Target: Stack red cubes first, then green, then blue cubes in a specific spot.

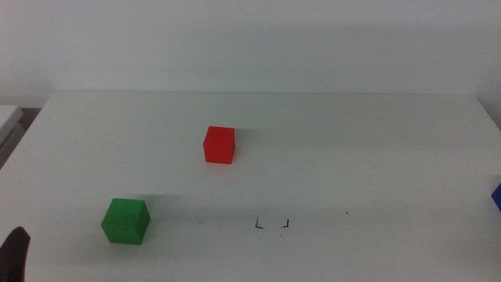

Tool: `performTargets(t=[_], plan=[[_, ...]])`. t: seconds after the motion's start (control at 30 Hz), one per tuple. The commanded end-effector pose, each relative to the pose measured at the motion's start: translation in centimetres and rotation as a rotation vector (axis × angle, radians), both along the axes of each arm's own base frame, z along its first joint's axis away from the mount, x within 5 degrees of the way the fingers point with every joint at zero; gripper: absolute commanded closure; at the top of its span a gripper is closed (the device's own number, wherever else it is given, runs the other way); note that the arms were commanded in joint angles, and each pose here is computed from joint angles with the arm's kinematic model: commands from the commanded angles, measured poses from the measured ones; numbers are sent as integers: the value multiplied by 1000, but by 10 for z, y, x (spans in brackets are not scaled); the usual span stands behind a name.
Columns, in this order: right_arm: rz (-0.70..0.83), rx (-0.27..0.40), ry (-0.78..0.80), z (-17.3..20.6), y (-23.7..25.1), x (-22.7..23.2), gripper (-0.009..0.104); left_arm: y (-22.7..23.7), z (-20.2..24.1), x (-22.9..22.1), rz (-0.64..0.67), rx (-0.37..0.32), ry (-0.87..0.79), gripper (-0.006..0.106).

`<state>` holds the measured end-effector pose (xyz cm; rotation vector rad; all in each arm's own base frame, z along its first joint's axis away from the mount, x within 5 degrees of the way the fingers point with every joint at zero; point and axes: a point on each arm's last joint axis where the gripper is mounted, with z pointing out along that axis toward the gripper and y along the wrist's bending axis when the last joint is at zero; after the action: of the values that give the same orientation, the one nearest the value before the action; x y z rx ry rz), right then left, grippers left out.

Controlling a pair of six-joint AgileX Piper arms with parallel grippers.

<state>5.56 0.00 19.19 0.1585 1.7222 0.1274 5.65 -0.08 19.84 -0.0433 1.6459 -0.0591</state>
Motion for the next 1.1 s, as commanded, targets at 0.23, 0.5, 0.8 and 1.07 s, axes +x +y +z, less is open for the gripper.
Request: performTargets(t=[0.23, 0.5, 0.8, 1.07], plan=[[-5, -15, -12, 0, 0, 0, 2, -10, 88, 31, -66, -155, 485, 7], [-5, -15, -12, 0, 0, 0, 2, -26, 144, 141, -139, -150, 801, 7], [-5, -11, -12, 0, 0, 0, 2, -110, 121, 263, -189, 1, 1029, 7], [-5, -11, -12, 0, 0, 0, 2, -162, 80, 331, -224, 66, 1097, 7]])
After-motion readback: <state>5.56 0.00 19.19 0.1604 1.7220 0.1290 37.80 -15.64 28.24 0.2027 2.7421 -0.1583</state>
